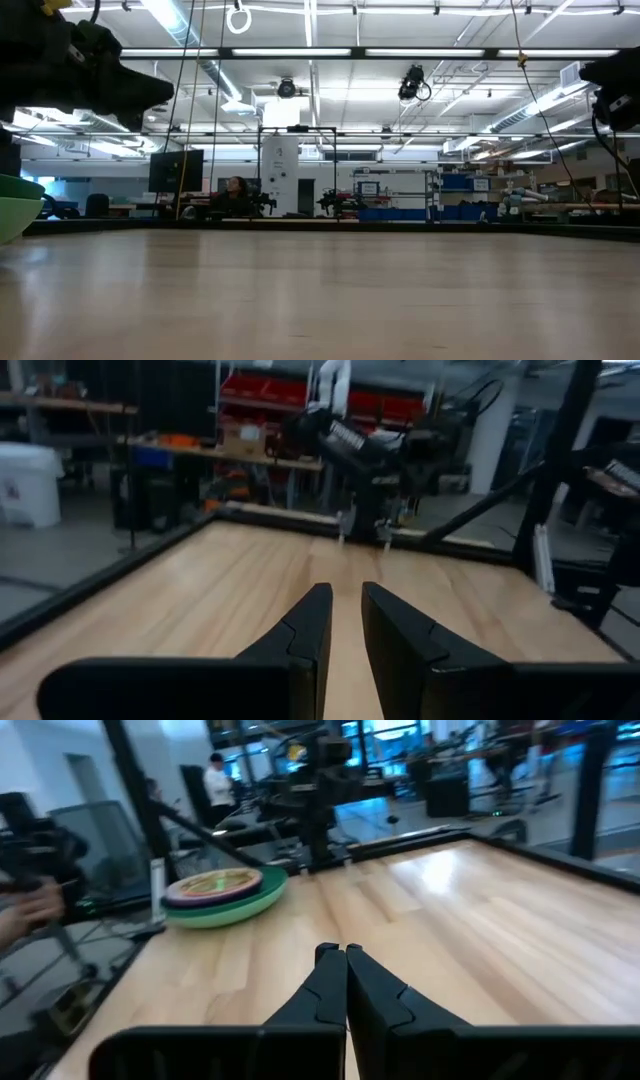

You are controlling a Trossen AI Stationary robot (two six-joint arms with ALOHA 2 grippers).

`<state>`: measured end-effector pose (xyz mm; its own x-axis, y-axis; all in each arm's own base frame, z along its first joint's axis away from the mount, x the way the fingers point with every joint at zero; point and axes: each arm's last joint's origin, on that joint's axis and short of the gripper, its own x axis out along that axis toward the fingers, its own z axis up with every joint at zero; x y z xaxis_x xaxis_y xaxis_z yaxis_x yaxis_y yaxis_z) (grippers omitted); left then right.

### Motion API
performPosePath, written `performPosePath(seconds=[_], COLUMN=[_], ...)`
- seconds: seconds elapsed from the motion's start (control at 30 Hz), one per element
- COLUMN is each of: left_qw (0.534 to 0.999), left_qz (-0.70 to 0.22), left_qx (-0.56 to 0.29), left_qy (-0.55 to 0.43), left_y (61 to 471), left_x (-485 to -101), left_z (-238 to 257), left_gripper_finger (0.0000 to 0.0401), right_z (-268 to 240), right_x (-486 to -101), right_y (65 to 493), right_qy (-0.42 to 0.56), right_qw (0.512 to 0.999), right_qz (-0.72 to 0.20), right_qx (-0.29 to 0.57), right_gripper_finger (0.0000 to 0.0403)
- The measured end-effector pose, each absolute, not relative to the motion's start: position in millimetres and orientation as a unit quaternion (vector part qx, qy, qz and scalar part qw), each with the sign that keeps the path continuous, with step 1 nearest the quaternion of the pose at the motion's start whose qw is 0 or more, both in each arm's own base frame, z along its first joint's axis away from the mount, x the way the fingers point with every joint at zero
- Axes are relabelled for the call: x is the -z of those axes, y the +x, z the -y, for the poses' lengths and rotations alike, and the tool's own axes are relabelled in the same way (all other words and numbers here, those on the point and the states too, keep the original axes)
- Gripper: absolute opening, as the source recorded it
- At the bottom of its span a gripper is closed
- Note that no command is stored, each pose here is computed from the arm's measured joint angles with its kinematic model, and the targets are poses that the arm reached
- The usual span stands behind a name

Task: Stack plastic plates
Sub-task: Return to Home Position

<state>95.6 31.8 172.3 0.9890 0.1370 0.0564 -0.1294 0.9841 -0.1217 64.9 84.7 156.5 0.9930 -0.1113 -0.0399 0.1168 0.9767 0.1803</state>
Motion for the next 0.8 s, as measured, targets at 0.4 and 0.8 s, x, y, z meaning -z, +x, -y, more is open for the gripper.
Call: performPosePath(seconds=[0.4,0.8], left_qw=[0.996,0.991], left_qz=[0.051,0.129], left_qx=[0.014,-0.015], left_qy=[-0.071,-0.037], left_y=[99,98], left_x=[-177,-191], left_z=[-17,-9], left_gripper_finger=[0.0066,0.0066], right_z=[-84,-73], right_x=[-152,-132], right_y=[65,63], right_qy=[0.074,0.041], right_qw=[0.990,0.979], right_qz=[-0.007,0.008], right_qx=[0.120,0.199], right_gripper_finger=[0.0007,0.0008])
